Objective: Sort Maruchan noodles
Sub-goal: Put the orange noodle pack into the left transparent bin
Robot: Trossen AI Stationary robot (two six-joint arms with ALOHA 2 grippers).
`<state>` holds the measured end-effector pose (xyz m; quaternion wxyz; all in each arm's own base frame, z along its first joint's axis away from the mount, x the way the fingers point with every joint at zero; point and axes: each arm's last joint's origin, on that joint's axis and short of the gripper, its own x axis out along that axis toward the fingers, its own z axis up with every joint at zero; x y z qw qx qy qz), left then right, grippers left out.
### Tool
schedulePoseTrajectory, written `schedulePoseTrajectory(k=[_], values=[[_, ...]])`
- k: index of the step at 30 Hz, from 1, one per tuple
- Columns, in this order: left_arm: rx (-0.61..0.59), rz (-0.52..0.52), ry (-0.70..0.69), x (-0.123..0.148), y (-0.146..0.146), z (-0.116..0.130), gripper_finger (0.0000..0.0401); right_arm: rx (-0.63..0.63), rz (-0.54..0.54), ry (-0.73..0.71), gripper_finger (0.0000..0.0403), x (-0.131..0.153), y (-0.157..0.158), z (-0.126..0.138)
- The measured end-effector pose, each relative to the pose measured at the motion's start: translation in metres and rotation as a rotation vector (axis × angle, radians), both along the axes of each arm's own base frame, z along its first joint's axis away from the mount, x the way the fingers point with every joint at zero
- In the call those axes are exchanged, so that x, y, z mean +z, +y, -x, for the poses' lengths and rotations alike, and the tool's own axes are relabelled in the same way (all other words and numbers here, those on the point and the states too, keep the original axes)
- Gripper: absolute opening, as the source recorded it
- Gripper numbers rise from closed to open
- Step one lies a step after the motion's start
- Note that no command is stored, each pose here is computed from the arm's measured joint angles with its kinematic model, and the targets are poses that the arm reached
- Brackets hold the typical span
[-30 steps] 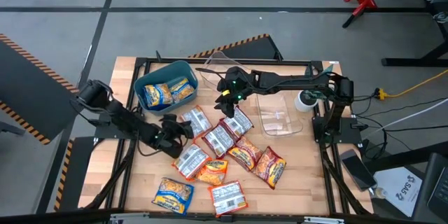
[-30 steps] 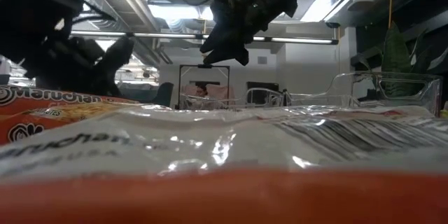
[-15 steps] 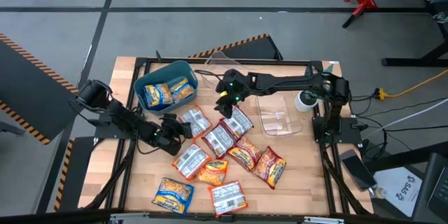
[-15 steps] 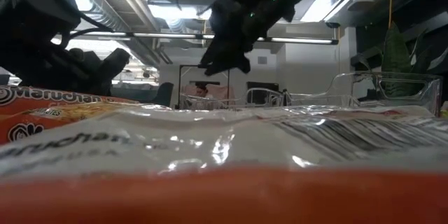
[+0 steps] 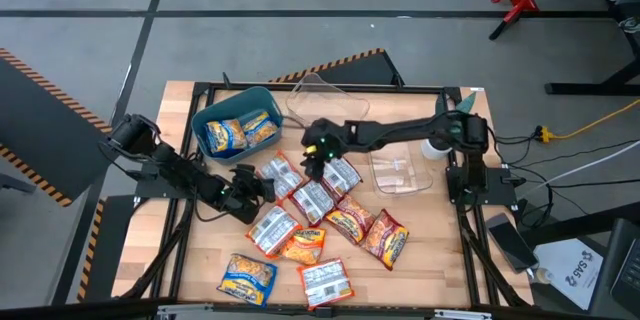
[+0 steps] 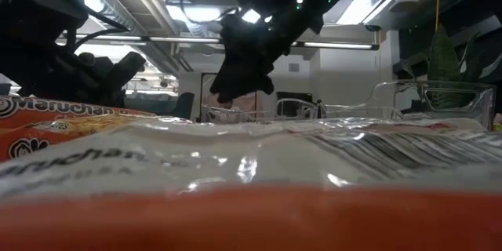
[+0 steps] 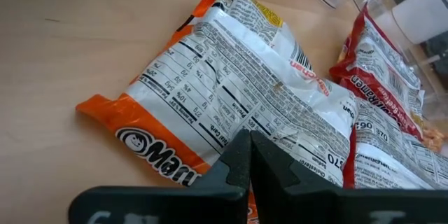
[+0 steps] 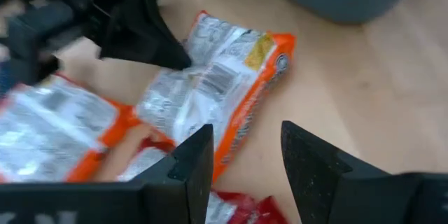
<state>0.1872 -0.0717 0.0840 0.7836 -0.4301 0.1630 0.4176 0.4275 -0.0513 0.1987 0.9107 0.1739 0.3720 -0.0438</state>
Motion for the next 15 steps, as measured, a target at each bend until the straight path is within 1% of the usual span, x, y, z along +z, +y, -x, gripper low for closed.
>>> schedulePoseTrajectory(k=[1,3,4,6,9,11,12,15], values=[[-0.002,-0.001,0.002,0.0,0.0,0.0,0.0,-0.006,0.047,0.002,0.0152,0.0,0.004,-0.001],[-0.014,-0.005,0.013,0.0,0.0,0.0,0.0,0.004,0.106,0.001,0.0152,-0.001,0.011,-0.002],[-0.017,-0.008,0.017,0.0,0.0,0.0,0.0,0.015,0.114,-0.003,0.0152,-0.003,0.014,-0.004],[-0.026,-0.012,0.026,0.0,0.0,0.0,0.0,0.048,0.093,0.007,0.0152,-0.005,0.019,-0.004],[-0.028,-0.012,0.031,-0.001,0.0,0.001,0.0,0.076,0.078,-0.025,0.0155,-0.008,0.025,-0.009],[-0.028,-0.012,0.031,-0.001,0.0,0.001,0.0,0.085,0.072,0.009,0.0169,-0.014,0.027,-0.008],[-0.028,-0.012,0.031,-0.001,0.0,0.001,0.0,0.087,0.069,0.003,0.0182,-0.017,0.027,-0.01],[-0.028,-0.012,0.033,-0.001,0.0,0.001,0.0,0.063,0.022,0.031,0.0234,-0.026,0.026,-0.011]])
